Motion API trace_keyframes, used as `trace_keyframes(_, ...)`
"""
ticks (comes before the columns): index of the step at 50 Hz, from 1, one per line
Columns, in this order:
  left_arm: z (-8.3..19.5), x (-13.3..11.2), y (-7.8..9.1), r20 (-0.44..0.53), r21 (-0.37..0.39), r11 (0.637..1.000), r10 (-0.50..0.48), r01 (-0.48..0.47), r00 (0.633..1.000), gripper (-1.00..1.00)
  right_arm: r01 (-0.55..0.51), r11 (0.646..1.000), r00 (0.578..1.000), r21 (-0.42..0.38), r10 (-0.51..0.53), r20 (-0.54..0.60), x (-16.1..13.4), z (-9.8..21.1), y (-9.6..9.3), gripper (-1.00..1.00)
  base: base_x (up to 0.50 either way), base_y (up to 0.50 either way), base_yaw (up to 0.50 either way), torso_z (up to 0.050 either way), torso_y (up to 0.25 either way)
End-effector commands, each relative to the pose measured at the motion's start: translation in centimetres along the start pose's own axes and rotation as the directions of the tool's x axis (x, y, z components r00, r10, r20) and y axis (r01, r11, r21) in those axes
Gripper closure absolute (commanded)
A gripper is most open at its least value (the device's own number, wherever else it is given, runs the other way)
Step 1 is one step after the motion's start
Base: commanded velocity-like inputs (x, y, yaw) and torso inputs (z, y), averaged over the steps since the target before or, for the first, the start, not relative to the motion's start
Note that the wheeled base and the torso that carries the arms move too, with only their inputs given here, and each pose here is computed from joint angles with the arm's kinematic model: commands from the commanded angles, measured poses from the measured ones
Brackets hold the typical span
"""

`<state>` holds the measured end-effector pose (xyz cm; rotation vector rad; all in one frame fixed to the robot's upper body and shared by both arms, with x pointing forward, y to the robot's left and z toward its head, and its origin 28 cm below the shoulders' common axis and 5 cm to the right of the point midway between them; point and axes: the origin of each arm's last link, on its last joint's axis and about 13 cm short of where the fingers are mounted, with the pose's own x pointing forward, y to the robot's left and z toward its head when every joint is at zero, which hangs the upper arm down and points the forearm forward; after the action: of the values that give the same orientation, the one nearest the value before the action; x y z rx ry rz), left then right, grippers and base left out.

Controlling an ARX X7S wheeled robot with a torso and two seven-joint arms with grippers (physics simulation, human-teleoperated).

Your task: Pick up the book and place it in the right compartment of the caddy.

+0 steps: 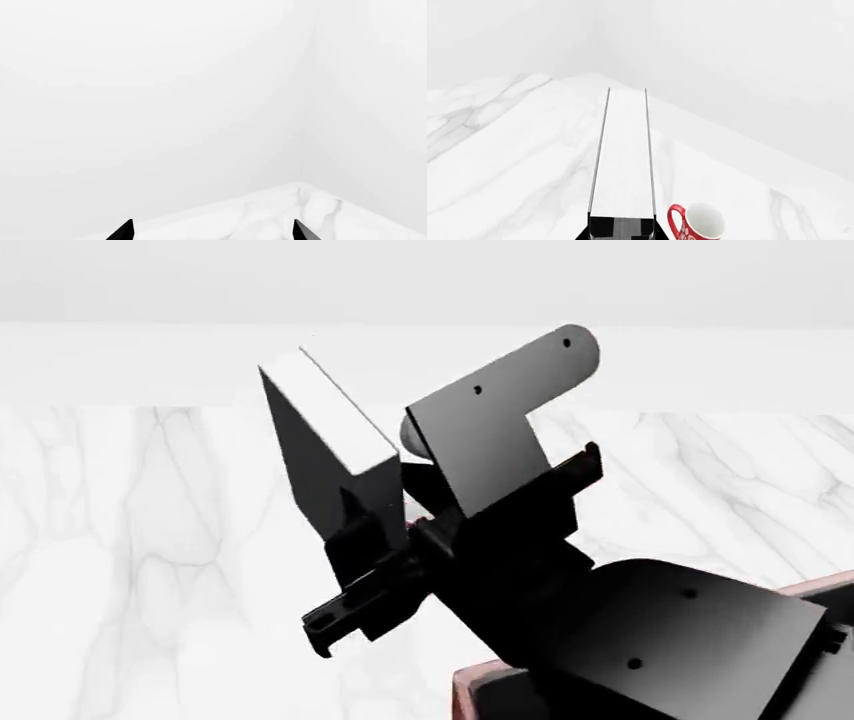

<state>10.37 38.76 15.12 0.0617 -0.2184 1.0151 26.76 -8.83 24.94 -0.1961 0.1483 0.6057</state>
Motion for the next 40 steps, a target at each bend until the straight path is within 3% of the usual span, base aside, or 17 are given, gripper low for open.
trace_keyframes(1,-0.1,-0.2,0.3,-0.002,0.006,1.0,0.005,-0.005,1.0,-1.0,0.249,0.964,0.956,0.098,-0.261,0.135,-3.3,2.8,-2.9,1.0,0.0,0.0,0.0,0.0,0.0)
trace_keyframes(2,-0.1,-0.2,0.3,-0.002,0.006,1.0,0.005,-0.005,1.0,-1.0,0.337,0.939,0.927,0.063,-0.343,0.154,-3.6,2.8,-3.5,1.0,0.0,0.0,0.0,0.0,0.0)
trace_keyframes(3,-0.1,-0.2,0.3,-0.002,0.006,1.0,0.005,-0.005,1.0,-1.0,0.336,0.935,0.925,0.118,-0.351,0.149,-3.9,2.9,-3.7,1.0,0.0,0.0,0.0,0.0,0.0)
trace_keyframes(4,-0.1,-0.2,0.3,-0.001,0.006,1.0,0.004,-0.004,1.0,-1.0,0.432,0.9,0.884,0.049,-0.434,0.174,-4.1,2.8,-4.1,1.0,0.0,0.0,0.0,0.0,0.01)
trace_keyframes(6,-0.1,-0.2,0.3,-0.002,0.005,1.0,0.004,-0.004,1.0,-1.0,0.446,0.892,0.876,0.078,-0.453,0.168,-4.4,2.5,-4.3,1.0,0.0,0.0,0.0,0.0,0.0)
trace_keyframes(7,-0.1,-0.2,0.3,-0.002,0.005,1.0,0.003,-0.003,1.0,-1.0,0.503,0.862,0.845,0.065,-0.506,0.175,-4.8,2.4,-4.8,1.0,0.0,0.0,0.0,0.0,0.0)
trace_keyframes(12,0.0,-0.1,0.4,-0.001,0.004,1.0,0.004,-0.004,1.0,-1.0,0.543,0.832,0.814,0.114,-0.554,0.171,-5.9,1.8,-5.7,1.0,0.0,0.0,0.0,0.0,0.002)
trace_keyframes(13,0.0,-0.2,0.4,0.0,0.005,1.0,0.006,-0.006,1.0,-1.0,0.578,0.806,0.789,0.127,-0.592,0.162,-6.2,1.5,-6.0,1.0,0.0,0.0,0.0,0.0,0.0)
trace_keyframes(14,0.0,-0.2,0.5,0.0,0.004,1.0,0.006,-0.006,1.0,-1.0,0.579,0.805,0.79,0.128,-0.593,0.156,-6.4,1.3,-6.1,1.0,0.0,0.0,0.0,0.0,0.0)
trace_keyframes(21,-0.1,-0.1,0.4,-0.001,0.004,1.0,0.006,-0.006,1.0,-1.0,0.685,0.712,0.698,0.153,-0.702,0.141,-8.4,0.1,-7.6,1.0,0.0,0.0,0.0,0.0,0.001)
trace_keyframes(40,-0.2,-0.2,0.2,-0.003,0.005,1.0,0.0,0.0,1.0,-1.0,0.855,0.486,0.482,0.18,-0.874,0.065,-12.5,-3.3,-9.6,1.0,0.0,0.0,0.0,0.0,0.002)
